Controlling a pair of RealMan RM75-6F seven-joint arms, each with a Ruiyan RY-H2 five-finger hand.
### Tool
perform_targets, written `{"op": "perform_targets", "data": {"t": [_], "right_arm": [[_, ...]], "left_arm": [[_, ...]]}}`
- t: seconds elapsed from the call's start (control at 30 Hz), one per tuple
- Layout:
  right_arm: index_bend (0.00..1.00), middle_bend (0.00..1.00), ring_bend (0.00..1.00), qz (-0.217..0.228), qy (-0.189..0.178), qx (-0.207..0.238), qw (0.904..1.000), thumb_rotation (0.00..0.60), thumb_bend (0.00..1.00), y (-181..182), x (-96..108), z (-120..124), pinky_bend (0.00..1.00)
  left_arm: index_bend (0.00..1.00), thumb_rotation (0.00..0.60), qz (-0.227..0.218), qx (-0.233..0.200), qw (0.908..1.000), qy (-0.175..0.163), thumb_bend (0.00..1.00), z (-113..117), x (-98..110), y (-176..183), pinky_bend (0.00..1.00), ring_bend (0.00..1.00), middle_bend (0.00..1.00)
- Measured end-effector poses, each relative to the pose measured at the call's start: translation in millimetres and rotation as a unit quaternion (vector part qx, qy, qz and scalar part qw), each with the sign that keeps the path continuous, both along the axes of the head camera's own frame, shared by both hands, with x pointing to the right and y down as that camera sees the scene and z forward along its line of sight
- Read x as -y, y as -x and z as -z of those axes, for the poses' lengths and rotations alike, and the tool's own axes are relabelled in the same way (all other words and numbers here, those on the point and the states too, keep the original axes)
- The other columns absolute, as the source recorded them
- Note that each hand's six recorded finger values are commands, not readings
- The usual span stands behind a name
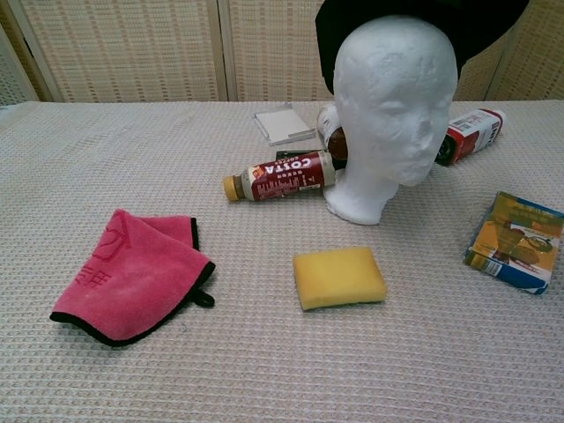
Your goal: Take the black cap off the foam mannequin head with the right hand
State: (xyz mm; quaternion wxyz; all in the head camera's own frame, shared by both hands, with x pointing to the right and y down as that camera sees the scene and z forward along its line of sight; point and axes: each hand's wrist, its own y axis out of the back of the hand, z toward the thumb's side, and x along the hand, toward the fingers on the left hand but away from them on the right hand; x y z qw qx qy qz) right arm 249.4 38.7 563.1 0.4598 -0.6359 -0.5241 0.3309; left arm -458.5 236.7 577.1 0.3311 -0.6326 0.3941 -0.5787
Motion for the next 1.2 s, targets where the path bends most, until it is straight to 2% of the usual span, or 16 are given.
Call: {"op": "perform_targets", "data": {"t": [0.23, 0.5, 0.7, 0.9, 1.07, 1.2], "right_arm": [[0.85, 0.72, 0.93, -0.005, -0.012, -0.031, 0.9994, 0.6, 0.57, -4.1, 29.7, -0.9, 1.0], [0.85, 0.72, 0.93, -0.013, -0.013, -0.081, 0.9965, 0.6, 0.57, -44.0, 36.8, 12.4, 1.0], [0.85, 0.72, 0.93, -0.005, 0.021, -0.125, 0.9919, 0.6, 0.57, -79.7, 22.1, 13.2, 1.0], [0.85, 0.72, 0.93, 0.011, 0.087, -0.159, 0.9835, 0.6, 0.58, -115.1, -10.6, 5.7, 1.0], [0.85, 0.72, 0.93, 0.021, 0.146, -0.166, 0.9751, 0.6, 0.58, -130.5, -37.3, -10.9, 1.0], [0.85, 0.72, 0.93, 0.026, 0.159, -0.181, 0.9702, 0.6, 0.58, -132.5, -42.2, -26.9, 1.0]], "left_arm": [[0.32, 0.6, -0.007, -0.004, 1.0, 0.004, 0.11, -3.4, 1.9, -5.2, 0.24, 0.24, 0.29], [0.32, 0.6, -0.013, -0.009, 0.9998, 0.011, 0.11, -8.1, 3.0, -10.8, 0.23, 0.24, 0.29], [0.32, 0.6, -0.016, -0.013, 0.9997, 0.009, 0.11, -6.8, 2.7, -13.7, 0.23, 0.24, 0.29], [0.32, 0.6, -0.012, -0.012, 0.9998, 0.01, 0.11, -4.9, -0.1, -12.2, 0.23, 0.24, 0.29], [0.32, 0.6, -0.014, -0.014, 0.9998, 0.01, 0.11, -4.4, -0.8, -15.3, 0.23, 0.24, 0.29], [0.32, 0.6, -0.018, -0.017, 0.9996, 0.01, 0.11, -4.4, -0.7, -19.2, 0.23, 0.24, 0.29]]}}
